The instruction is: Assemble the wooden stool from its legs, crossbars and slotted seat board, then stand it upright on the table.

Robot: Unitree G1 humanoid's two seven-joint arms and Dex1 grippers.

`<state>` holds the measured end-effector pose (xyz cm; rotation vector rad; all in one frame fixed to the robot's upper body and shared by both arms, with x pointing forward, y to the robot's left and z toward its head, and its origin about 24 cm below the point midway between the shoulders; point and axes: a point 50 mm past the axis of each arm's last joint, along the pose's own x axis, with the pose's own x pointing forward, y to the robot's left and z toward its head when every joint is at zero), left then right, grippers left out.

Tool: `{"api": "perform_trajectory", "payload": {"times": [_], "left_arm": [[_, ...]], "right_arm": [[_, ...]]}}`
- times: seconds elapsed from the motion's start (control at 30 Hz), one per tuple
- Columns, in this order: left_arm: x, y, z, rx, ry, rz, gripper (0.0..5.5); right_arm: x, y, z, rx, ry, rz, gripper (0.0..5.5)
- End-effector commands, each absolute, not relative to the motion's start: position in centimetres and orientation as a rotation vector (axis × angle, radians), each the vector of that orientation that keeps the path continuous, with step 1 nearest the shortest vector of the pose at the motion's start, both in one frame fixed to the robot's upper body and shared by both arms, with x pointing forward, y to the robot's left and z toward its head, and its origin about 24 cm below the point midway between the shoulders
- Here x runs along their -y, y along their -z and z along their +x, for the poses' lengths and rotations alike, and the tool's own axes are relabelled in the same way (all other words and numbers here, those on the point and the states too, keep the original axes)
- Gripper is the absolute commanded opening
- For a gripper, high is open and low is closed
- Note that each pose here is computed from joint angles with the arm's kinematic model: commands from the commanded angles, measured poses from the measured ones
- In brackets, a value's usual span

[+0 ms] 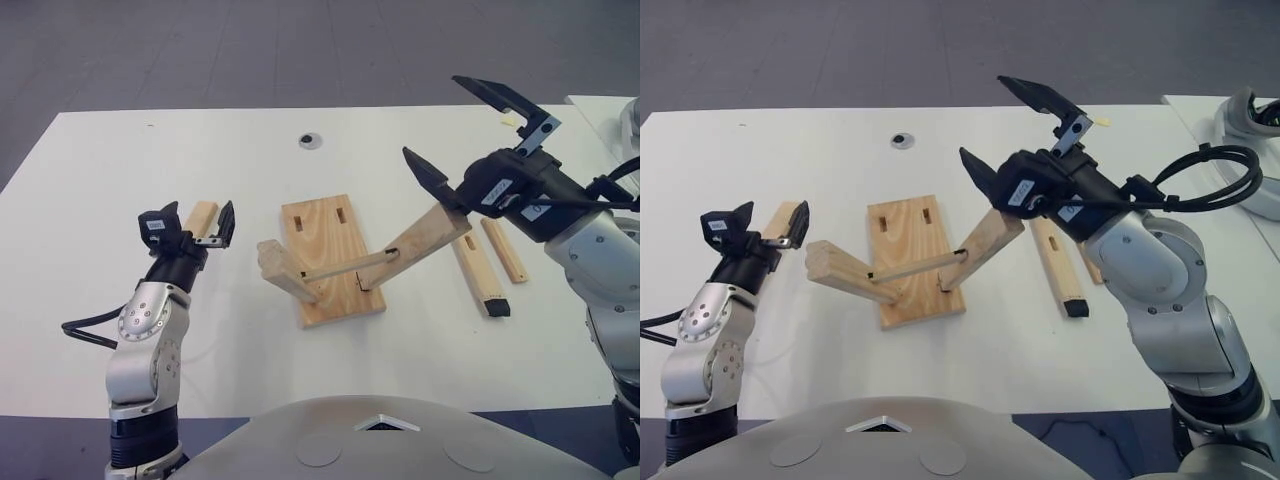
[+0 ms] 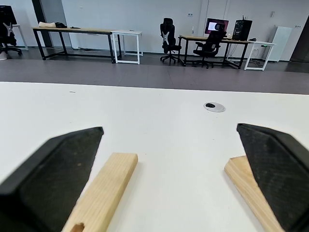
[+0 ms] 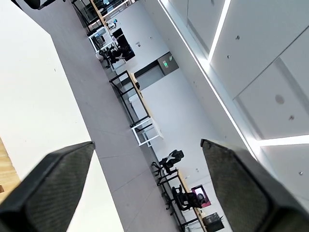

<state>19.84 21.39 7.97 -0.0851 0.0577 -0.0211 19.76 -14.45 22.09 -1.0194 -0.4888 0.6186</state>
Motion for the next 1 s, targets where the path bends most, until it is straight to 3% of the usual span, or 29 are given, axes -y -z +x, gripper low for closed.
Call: {"api": "perform_trajectory", "payload": {"times": [0.03,0.33,0.5,0.67,0.73,0.83,0.93,1.0], "left_arm": [[-20.9,-7.6,19.3,-0.055,-0.002,-0.087,5.11],[-20.1,-6.9,19.8,-0.039,-0.033,-0.129,5.11],[-19.9,-6.6,19.9,-0.034,-0.041,-0.147,5.11],[-19.9,-6.3,19.3,-0.048,-0.055,-0.156,5.11],[-19.8,-6.3,19.5,-0.044,-0.055,-0.16,5.11],[-19.3,-6.3,20.7,-0.032,-0.025,-0.172,5.11],[-19.0,-6.5,22.1,-0.022,0.035,-0.167,5.11],[-19.1,-6.7,22.7,-0.019,0.066,-0.159,5.11]], "right_arm": [[14.4,-21.4,19.0,0.508,-0.701,-1.07,4.12],[13.7,-25.7,20.2,0.704,-0.725,-0.743,4.12],[13.9,-24.6,21.1,0.477,-0.884,-0.575,4.12],[14.1,-23.9,20.7,0.151,-1.237,-0.621,4.12],[14.4,-25.2,21.7,0.094,-1.31,-0.643,4.12],[14.3,-28.4,25.5,0.102,-1.31,-0.595,4.12],[12.7,-32.2,29.0,0.17,-1.313,-0.499,4.12],[12.1,-33.2,30.7,0.112,-1.378,-0.38,4.12]]}}
